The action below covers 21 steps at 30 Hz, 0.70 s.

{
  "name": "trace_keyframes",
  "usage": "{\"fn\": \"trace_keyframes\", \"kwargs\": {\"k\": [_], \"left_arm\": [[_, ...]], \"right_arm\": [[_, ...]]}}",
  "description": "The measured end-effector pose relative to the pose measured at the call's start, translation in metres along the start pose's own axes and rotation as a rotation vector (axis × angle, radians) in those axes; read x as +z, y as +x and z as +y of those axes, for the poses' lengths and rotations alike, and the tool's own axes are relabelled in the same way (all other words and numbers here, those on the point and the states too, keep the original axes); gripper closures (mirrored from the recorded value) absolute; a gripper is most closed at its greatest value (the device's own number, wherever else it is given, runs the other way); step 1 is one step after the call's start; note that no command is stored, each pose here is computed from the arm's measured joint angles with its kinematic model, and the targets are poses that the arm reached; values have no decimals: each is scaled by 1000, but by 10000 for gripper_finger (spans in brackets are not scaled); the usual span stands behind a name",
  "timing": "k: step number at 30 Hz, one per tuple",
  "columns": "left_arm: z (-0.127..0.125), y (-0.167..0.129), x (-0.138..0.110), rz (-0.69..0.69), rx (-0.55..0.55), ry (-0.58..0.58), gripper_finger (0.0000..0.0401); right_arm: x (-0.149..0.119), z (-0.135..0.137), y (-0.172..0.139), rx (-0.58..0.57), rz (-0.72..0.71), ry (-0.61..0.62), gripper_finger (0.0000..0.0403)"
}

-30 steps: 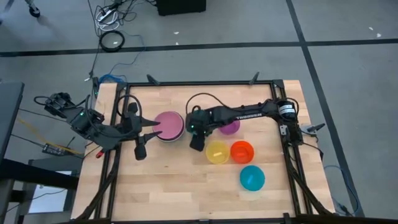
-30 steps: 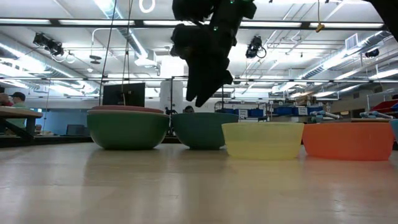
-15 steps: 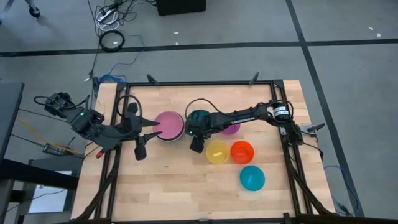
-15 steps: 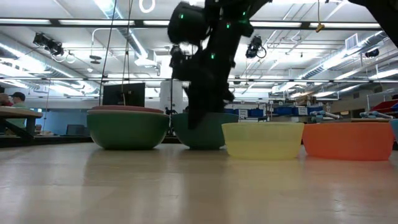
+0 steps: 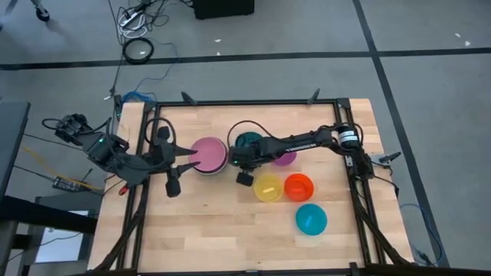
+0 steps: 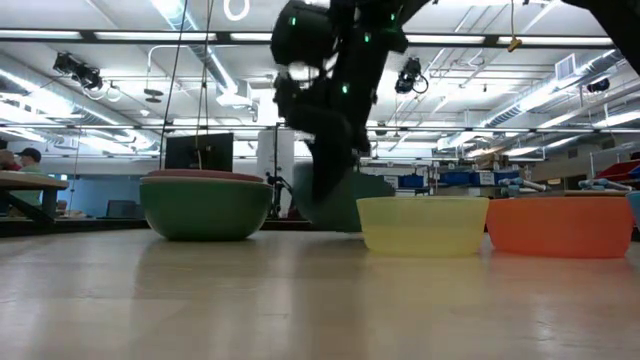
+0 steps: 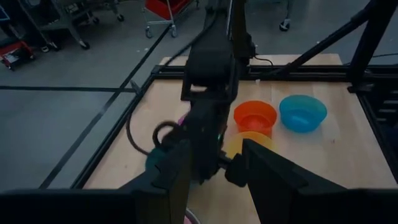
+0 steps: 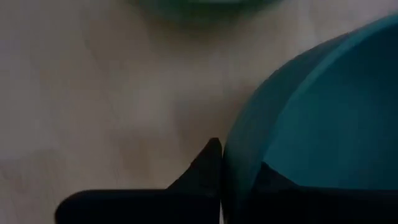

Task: Nest bowls inside each other
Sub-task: Stack the dark green bowl on top of the pink bowl

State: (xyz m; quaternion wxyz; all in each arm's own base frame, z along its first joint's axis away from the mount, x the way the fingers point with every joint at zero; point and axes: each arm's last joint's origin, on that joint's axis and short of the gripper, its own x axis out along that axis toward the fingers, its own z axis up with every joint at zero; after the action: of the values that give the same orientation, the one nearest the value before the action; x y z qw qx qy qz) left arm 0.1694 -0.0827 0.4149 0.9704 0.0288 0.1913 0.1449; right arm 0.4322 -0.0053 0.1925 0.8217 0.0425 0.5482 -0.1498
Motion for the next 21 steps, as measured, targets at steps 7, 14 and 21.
{"fn": "trace_keyframes", "kwargs": {"k": [7,14,21], "left_arm": [[0,0,0,-2,10,2,249],[0,0,0,-4,9,-1,249],[0,0,1,-12,7,-8,249]], "right_arm": [[37,5,-59,5,-227,-54,401],[68,16,-81,138,-527,-86,402],[75,30,-53,190,-584,-92,402]]}}
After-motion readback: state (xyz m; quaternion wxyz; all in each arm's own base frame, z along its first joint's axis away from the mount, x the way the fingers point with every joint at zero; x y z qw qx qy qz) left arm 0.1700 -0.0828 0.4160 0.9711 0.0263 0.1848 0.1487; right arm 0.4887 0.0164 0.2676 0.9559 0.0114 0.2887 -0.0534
